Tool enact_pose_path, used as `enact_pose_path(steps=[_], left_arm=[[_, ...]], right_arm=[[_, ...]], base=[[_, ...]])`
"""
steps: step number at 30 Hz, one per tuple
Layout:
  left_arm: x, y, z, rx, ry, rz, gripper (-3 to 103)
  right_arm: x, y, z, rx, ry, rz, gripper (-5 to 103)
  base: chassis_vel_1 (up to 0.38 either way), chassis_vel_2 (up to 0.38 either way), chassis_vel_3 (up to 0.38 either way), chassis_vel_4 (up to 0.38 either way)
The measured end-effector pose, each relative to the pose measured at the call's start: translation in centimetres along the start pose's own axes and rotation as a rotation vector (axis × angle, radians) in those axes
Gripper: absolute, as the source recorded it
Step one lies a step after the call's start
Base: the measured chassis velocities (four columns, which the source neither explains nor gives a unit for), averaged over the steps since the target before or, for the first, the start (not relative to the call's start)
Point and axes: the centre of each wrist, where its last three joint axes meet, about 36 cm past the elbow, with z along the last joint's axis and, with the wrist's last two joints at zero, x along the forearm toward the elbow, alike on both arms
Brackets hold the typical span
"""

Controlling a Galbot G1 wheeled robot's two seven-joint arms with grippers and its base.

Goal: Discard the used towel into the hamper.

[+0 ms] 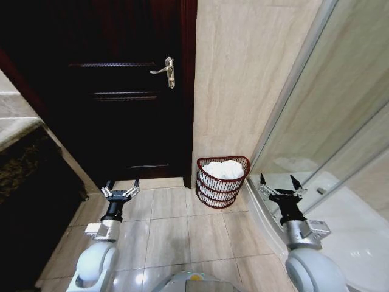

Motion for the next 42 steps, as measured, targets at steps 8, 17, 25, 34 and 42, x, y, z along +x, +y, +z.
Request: enact_pose_path(steps=[8, 17, 25, 34, 42], left_arm=[[0.1, 0.4, 0.7, -0.008, 0.009, -0.008, 100], [-0.1, 0.6, 1.5, -0.010, 0.013, -0.013, 100], [-0.6, 0.8, 2.4, -0.023, -0.020, -0.020, 100], [-0.6, 0.6, 2.9, -0.027, -0.033, -0.026, 100], [-0.3, 0.8, 3.1, -0.029, -0.034, -0.033, 100]], right_arm=[[-0.1, 0.2, 0.4, -0.009, 0.013, -0.007, 100], [-0.3, 0.1, 0.7, -0.008, 0.015, -0.007, 100], [-0.4, 0.3, 0.6, -0.008, 0.034, -0.010, 100], [-0.3, 0.6, 0.6, -0.010, 0.039, -0.020, 100], [0.0, 1.2, 0.6, -0.017, 0.045, -0.035, 100]], base=[[0.005, 0.004, 0.006, 0.006], [0.074, 0.066, 0.069, 0.071], [0.085, 0.083, 0.076, 0.079], [0.042, -0.017, -0.014, 0.032], [0.133, -0.128, -0.122, 0.142]])
